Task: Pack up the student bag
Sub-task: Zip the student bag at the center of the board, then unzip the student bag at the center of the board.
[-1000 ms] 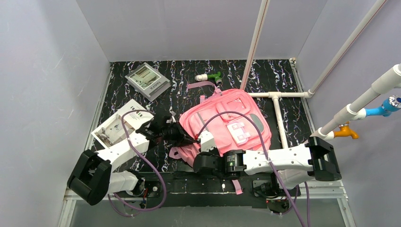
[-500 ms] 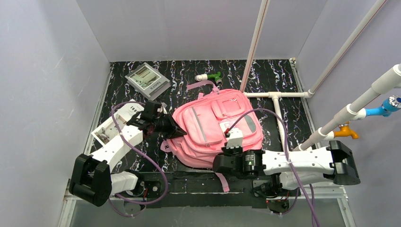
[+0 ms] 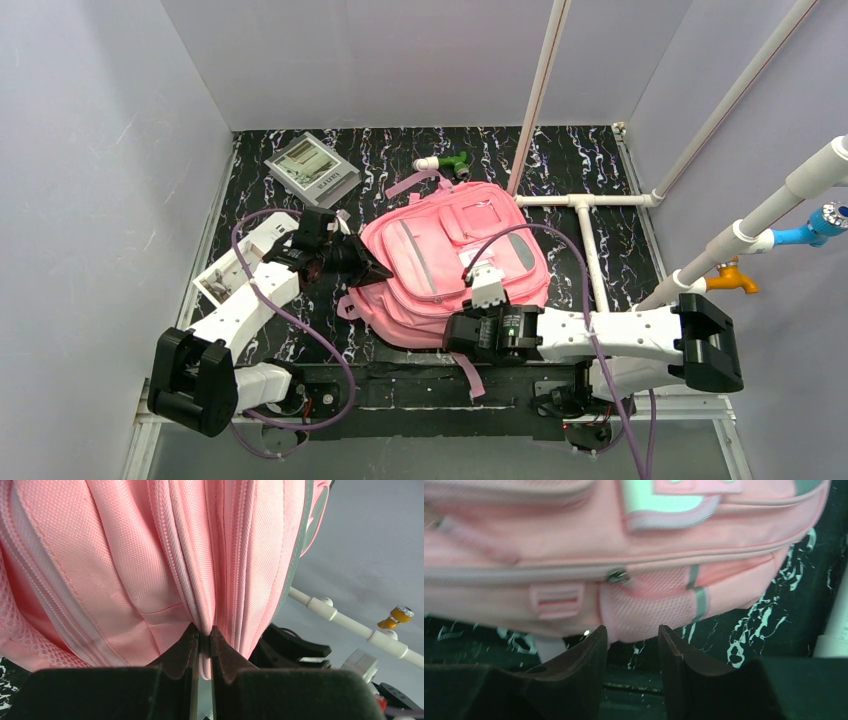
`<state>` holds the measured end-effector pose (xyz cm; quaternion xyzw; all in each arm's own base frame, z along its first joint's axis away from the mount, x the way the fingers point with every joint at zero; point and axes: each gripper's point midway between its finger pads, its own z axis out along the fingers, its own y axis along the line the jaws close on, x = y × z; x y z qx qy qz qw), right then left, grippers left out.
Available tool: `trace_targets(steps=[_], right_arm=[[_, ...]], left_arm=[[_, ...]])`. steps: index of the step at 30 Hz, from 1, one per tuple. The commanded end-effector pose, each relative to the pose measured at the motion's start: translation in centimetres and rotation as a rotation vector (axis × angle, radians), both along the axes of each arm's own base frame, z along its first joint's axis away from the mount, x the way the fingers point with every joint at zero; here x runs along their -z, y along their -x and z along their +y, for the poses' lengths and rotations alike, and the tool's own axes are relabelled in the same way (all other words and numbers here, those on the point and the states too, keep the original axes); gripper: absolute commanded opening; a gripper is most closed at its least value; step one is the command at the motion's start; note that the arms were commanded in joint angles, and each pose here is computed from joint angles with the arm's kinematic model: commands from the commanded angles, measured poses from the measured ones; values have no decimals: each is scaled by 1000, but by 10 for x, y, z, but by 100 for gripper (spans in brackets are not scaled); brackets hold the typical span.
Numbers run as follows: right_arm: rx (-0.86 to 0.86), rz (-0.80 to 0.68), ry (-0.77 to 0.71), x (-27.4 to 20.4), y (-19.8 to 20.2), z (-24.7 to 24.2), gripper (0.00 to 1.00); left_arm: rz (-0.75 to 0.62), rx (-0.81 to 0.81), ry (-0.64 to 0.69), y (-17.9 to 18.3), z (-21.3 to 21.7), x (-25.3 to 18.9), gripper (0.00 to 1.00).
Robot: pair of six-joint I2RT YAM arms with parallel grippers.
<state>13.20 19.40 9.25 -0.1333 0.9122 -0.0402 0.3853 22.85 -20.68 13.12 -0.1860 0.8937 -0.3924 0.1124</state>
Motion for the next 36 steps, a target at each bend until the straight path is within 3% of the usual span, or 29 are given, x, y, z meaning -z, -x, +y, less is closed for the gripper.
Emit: trace_targets(steps=[1, 7, 10, 16, 20, 23, 28, 36], right_arm=[[-173, 96, 6, -6, 36, 15, 51], [-178, 138, -123, 33, 57, 31, 49], [-202, 147, -187, 42, 60, 46, 39], [-193, 94, -164, 48, 51, 57, 20], [-194, 88, -129, 52, 49, 60, 20], [-138, 57, -92, 56, 43, 45, 28], [-68, 17, -74, 53, 36, 29, 31], [-70, 51, -41, 52, 41, 28, 25]], left_arm=[[-112, 18, 134, -14, -14, -46, 0], [-110, 5, 167, -16, -17, -56, 0], [-98, 9, 158, -14, -16, -53, 0], [-84, 8, 158, -12, -16, -49, 0], [-76, 6, 156, -10, -15, -47, 0], [-72, 6, 154, -8, -15, -45, 0], [-74, 1, 150, -7, -13, -45, 0], [-74, 7, 143, -6, -13, -46, 0]])
